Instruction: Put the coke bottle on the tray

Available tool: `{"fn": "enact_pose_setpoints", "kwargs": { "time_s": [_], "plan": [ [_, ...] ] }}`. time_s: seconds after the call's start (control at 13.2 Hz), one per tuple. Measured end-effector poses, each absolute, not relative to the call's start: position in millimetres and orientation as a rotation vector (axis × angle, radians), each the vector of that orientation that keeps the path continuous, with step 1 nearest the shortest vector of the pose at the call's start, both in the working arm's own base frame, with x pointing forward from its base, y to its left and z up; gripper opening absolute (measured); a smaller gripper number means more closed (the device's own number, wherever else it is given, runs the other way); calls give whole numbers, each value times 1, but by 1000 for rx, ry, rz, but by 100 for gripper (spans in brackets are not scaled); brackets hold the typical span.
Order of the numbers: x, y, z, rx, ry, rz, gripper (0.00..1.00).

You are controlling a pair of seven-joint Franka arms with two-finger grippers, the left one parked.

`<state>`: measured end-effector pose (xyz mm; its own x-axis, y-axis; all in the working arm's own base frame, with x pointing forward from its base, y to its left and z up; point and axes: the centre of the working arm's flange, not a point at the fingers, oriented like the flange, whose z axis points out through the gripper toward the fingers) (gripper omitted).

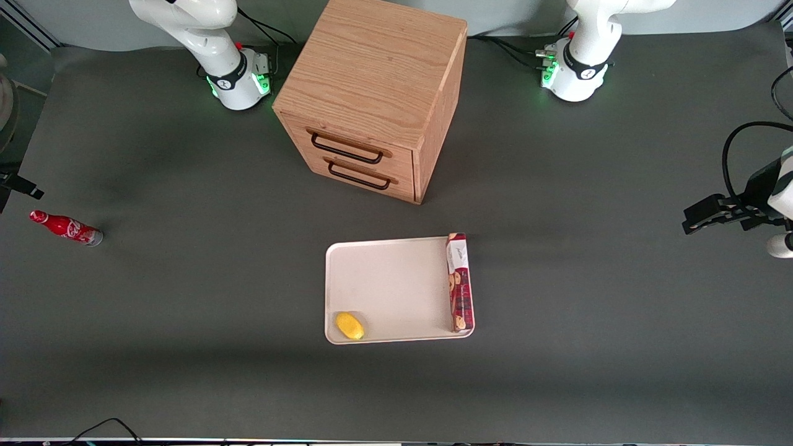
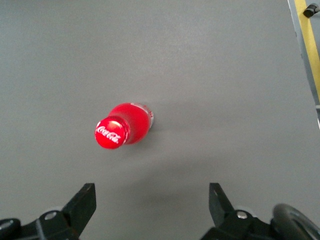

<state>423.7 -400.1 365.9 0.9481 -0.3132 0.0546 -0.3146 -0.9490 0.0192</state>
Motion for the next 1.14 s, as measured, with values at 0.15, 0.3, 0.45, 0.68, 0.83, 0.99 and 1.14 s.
{"fn": "enact_pose_setpoints", "kwargs": {
  "time_s": [0.15,0.3,0.45,0.68,0.83,0.99,1.14],
  "plan": [
    [434,-402,359,3079,-481,80,100],
    [440,-404,345,3100,-459,73,100],
    [444,-405,333,3109,-467,63,100],
    [445,-406,327,3113,-475,56,100],
    [444,-407,324,3112,-478,47,100],
    [444,-407,323,3112,-478,42,100],
    [444,-407,322,3112,-478,41,95]
  ]
}}
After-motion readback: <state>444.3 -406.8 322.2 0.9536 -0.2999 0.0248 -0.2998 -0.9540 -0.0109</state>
